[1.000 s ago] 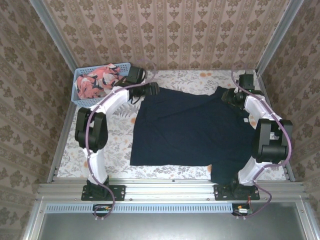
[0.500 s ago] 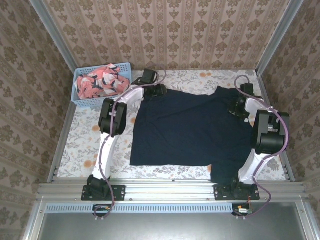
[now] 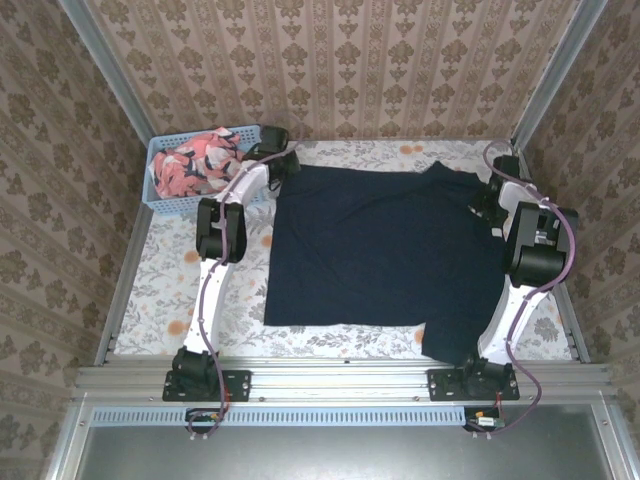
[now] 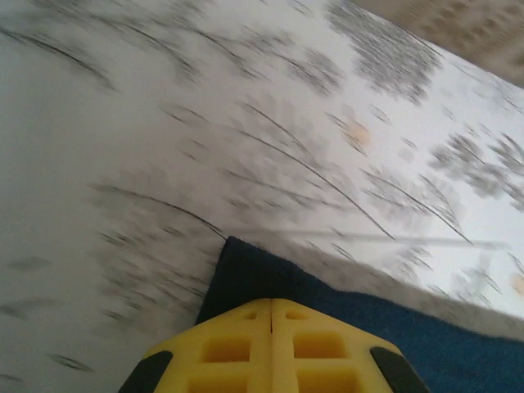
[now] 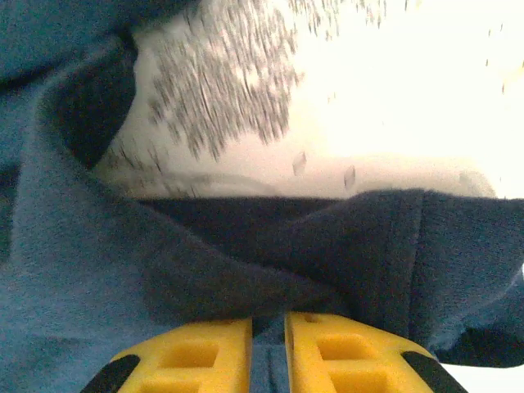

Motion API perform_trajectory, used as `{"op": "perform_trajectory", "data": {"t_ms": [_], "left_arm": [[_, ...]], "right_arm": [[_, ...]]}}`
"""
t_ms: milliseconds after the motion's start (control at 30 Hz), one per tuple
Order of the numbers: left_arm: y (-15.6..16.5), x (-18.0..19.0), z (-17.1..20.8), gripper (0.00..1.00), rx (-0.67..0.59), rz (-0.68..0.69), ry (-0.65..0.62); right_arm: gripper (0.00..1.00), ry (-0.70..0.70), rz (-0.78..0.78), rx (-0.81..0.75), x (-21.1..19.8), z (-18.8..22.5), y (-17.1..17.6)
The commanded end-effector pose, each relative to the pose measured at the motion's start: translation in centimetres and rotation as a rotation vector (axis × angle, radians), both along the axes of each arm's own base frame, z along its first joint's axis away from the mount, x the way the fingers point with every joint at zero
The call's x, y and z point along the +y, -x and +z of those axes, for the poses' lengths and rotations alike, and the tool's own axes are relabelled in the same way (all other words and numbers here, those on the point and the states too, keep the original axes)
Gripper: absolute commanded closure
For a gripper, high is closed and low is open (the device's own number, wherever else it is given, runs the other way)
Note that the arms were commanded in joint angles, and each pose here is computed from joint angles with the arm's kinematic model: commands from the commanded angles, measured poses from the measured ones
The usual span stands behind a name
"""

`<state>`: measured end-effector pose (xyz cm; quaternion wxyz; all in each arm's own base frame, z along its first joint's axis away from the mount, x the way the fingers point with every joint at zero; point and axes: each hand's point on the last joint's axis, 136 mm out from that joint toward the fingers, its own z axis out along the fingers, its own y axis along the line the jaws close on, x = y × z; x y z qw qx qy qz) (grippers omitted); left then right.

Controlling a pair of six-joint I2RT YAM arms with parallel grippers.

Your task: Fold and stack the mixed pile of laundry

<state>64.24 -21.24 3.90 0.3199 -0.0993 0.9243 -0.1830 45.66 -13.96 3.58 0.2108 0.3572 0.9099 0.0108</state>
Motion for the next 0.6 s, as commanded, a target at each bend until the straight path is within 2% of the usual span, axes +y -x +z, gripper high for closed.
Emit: {"op": "perform_trajectory", "data": {"t_ms": [0, 100, 233, 300, 333, 433, 567], "left_arm": [[0.2, 2.8, -0.6, 1.0, 0.047, 0.035, -0.115], [0.0, 3.2, 1.3, 1.0, 0.019, 0.032, -0.113], [0.9, 1.2, 6.3, 0.55, -0.044, -0.053, -0.026], [2.3, -0.7, 8.6, 0.38, -0.063, -0.118, 0.009], [3.1, -1.5, 9.5, 0.33, -0.071, -0.147, 0.017], [7.2, -4.7, 11.7, 0.32, -0.091, -0.247, 0.035], [12.1, -6.0, 9.9, 0.39, -0.051, -0.261, 0.048]], "right_arm": [[0.81, 0.009, -0.058, 0.003, -1.5, 1.4, -0.4], [0.76, -0.046, -0.053, -0.061, -0.7, 2.8, -1.2], [0.7, -0.037, 0.041, -0.118, 2.0, 5.6, -0.7], [0.68, -0.034, 0.078, -0.129, 3.5, 6.4, 0.1], [0.68, -0.043, 0.095, -0.131, 4.3, 6.5, 0.5], [0.68, -0.096, 0.133, -0.095, 6.6, 5.2, 1.5], [0.71, -0.179, 0.101, -0.024, 7.2, 2.0, 1.3]]}}
